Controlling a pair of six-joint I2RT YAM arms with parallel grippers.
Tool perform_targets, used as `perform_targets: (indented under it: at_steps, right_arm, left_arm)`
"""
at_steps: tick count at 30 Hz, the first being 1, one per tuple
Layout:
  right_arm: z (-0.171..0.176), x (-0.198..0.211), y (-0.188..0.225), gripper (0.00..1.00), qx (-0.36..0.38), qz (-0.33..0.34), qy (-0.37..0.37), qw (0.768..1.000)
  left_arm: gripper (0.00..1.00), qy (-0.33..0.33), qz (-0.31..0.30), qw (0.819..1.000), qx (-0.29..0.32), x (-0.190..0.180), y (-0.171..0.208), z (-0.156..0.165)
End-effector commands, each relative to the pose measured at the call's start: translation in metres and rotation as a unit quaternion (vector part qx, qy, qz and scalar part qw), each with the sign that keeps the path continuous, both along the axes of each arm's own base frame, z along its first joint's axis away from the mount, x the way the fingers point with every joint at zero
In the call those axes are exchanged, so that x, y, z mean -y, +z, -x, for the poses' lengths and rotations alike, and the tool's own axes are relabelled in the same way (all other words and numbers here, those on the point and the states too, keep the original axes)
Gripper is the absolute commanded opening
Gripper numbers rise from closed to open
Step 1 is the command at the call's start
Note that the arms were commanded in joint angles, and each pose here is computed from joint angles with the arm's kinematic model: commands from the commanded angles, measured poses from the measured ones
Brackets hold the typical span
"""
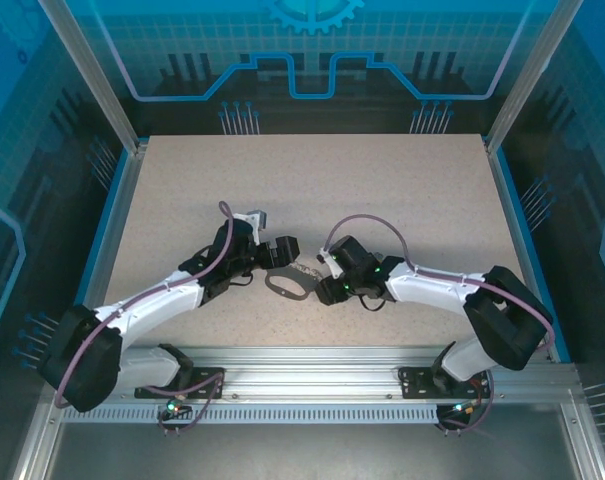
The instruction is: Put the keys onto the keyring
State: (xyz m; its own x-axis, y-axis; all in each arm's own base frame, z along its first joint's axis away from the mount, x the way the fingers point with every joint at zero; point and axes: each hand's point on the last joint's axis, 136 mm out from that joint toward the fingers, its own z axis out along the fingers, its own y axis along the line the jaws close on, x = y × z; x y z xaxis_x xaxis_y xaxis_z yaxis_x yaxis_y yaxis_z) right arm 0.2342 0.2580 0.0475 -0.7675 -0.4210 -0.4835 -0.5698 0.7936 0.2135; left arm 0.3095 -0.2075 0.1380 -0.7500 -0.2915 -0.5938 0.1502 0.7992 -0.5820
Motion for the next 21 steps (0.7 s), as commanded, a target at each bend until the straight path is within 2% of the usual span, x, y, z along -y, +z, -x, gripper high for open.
perform_targets:
  at_steps: [1, 4, 21]
  right_arm:
    - [0.001, 0.0, -0.001, 0.49, 0.013, 0.011, 0.037, 0.999]
    - [-0.001, -0.005, -0.006, 0.44, 0.014, 0.023, 0.054, 0.998]
    - [-0.019, -0.022, -0.027, 0.4, 0.018, 0.049, 0.075, 0.996]
  left_arm:
    - [0.99, -0.012, 0.004, 1.0, 0.003, 0.002, 0.006, 0.004]
    - [0.99, -0.017, 0.004, 1.0, 0.004, 0.004, 0.009, 0.003]
    - [0.99, -0.022, 0.0, 1.0, 0.009, 0.005, 0.016, 0.0]
